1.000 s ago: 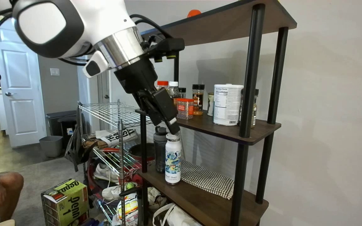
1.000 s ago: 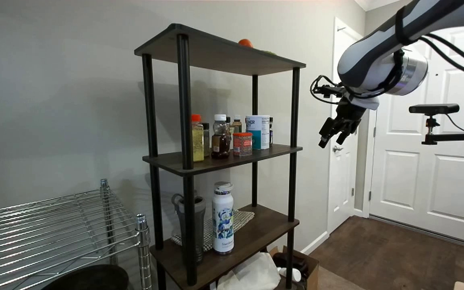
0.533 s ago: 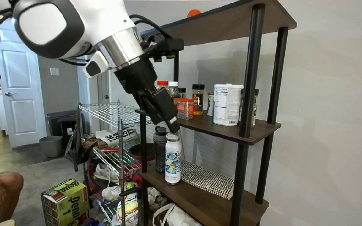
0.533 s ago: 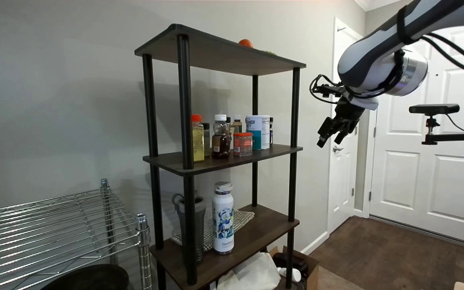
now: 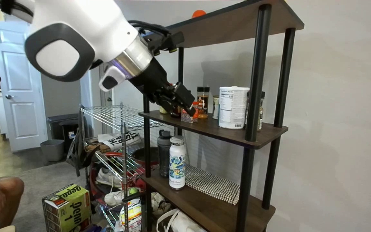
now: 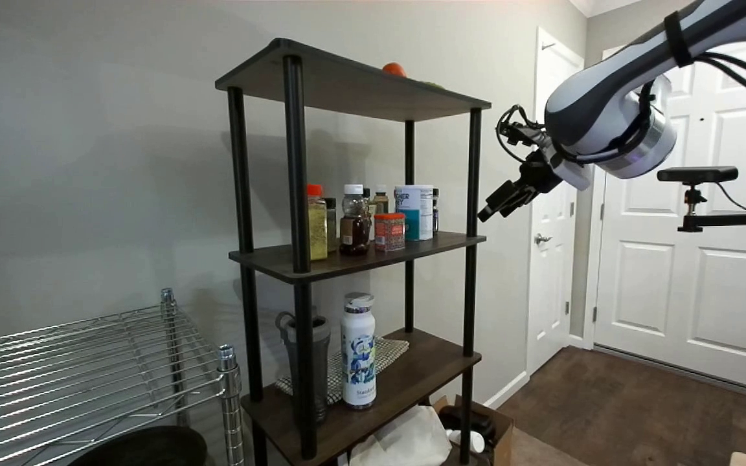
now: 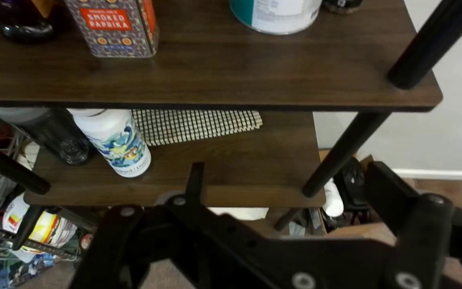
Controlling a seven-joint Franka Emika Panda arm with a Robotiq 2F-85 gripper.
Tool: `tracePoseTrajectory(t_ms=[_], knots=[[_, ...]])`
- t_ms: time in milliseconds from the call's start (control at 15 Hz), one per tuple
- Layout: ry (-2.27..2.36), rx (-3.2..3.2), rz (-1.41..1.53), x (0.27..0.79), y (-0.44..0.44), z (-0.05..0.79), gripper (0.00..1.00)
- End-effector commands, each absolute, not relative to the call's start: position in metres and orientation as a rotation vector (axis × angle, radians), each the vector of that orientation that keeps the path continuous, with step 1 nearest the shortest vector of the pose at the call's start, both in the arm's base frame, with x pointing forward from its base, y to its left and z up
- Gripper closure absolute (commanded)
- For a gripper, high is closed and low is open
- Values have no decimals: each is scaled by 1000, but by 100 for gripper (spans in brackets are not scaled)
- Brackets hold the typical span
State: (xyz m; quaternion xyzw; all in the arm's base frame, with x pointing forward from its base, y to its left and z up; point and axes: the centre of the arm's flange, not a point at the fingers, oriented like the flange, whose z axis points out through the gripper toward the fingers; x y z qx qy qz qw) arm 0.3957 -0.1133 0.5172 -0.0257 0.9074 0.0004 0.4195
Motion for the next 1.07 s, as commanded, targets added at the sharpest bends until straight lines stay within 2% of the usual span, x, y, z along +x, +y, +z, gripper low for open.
tracePoseTrajectory(t_ms=[0, 1000], knots=[[2128, -162, 78, 400, -117, 504, 0], [1844, -105, 41, 461, -129, 522, 0]])
